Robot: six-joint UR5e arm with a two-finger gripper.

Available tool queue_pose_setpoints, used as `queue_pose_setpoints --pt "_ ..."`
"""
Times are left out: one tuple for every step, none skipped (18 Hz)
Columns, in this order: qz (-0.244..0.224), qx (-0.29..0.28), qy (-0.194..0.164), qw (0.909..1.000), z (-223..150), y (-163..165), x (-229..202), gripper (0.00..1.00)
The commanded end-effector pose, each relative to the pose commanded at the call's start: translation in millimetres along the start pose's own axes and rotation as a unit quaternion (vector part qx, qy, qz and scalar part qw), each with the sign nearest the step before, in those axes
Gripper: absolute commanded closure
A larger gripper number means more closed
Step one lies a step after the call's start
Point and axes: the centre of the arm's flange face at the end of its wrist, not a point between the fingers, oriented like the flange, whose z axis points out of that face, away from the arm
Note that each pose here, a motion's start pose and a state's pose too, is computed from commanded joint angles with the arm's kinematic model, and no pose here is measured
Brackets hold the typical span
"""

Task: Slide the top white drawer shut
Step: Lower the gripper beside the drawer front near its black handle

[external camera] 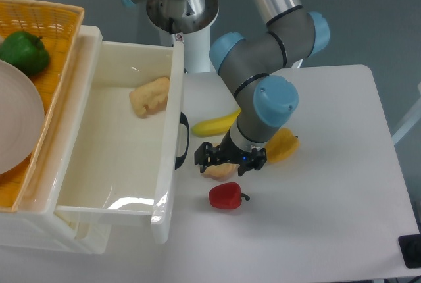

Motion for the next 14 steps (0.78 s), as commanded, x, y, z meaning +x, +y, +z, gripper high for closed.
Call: queue_pose_setpoints --pt "0.001 -0.001 0.0 1.0 0.5 1.0 0.2 0.0" --pt "0.0 -0.002 0.0 1.0 1.2 1.4 0.2 0.0" --pt "0.001 -0.002 0.0 1.0 1.5 1.2 1.1 0.0" --pt "0.001 -0.001 0.0 1.0 0.6 1.3 1.5 0.0" --pt "0.001 0.0 0.0 1.0 -0.3 1.3 1.9 0.0" --pt "0.001 0.0 0.0 1.0 -0.3 1.3 1.9 0.0" --pt "0.002 0.001 0.0 1.0 -0.1 0.9 3.0 0.0" --pt "0.005 0.001 -0.001 1.0 -0.6 -0.4 5.6 0.0" --pt "0.005 0.001 -0.001 1.0 -1.5 -0.3 6.0 0.0" --pt "0.006 0.003 -0.001 1.0 -4.0 0.1 7.2 0.0" --pt "0.006 0.003 -0.001 1.0 -4.0 0.4 8.4 0.0" --pt "0.007 0.004 0.0 1.0 -4.6 -0.1 8.7 0.0" --pt "0.007 0.003 0.001 1.0 -3.5 0.1 9.8 0.0" --pt "0.008 0.003 0.001 1.0 -2.9 -0.3 11.6 0.0"
